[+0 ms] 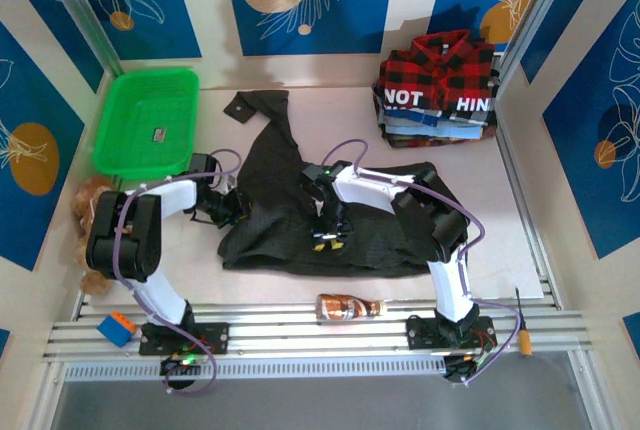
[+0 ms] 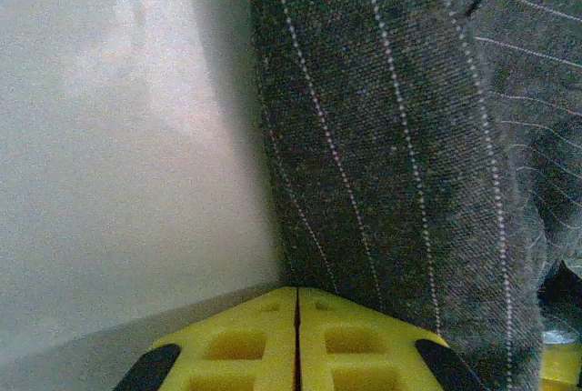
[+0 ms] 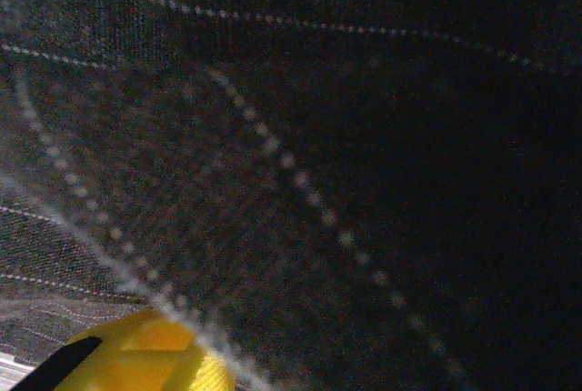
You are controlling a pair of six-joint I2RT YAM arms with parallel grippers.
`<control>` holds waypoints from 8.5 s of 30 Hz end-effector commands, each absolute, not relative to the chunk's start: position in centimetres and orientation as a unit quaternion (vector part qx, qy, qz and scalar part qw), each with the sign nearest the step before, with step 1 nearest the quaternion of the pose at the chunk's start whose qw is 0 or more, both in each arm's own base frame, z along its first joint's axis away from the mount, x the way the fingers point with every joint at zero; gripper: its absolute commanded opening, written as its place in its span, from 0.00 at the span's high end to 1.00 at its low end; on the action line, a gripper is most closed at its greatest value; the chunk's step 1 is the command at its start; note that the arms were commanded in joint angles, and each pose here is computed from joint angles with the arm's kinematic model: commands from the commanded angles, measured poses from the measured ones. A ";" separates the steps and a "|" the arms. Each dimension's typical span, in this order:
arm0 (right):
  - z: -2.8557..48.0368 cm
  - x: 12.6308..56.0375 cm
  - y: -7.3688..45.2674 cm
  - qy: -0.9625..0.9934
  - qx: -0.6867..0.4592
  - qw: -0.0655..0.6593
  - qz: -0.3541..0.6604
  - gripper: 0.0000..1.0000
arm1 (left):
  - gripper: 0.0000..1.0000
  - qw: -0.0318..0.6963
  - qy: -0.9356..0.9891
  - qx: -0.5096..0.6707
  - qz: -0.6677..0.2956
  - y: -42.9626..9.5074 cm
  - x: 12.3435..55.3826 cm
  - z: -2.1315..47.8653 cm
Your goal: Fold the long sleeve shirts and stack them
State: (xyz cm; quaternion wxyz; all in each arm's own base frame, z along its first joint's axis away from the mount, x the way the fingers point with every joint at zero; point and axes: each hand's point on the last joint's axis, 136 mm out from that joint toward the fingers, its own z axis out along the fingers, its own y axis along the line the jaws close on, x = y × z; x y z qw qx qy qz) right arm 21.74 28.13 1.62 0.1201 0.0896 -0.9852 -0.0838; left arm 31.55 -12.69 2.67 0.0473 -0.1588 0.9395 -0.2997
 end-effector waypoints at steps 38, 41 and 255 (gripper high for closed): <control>10.1 25.9 22.5 -0.996 0.040 0.026 -0.081 0.43 | 0.27 0.125 0.973 -0.129 -0.145 -15.9 28.8 8.1; 9.7 27.6 17.9 -0.997 -0.008 0.010 -0.071 0.43 | 0.27 0.103 0.974 -0.164 -0.115 -14.5 27.7 4.8; 7.6 37.4 -1.0 -0.982 -0.092 -0.162 -0.022 1.00 | 1.00 0.260 0.946 0.046 -0.187 -11.3 39.4 14.4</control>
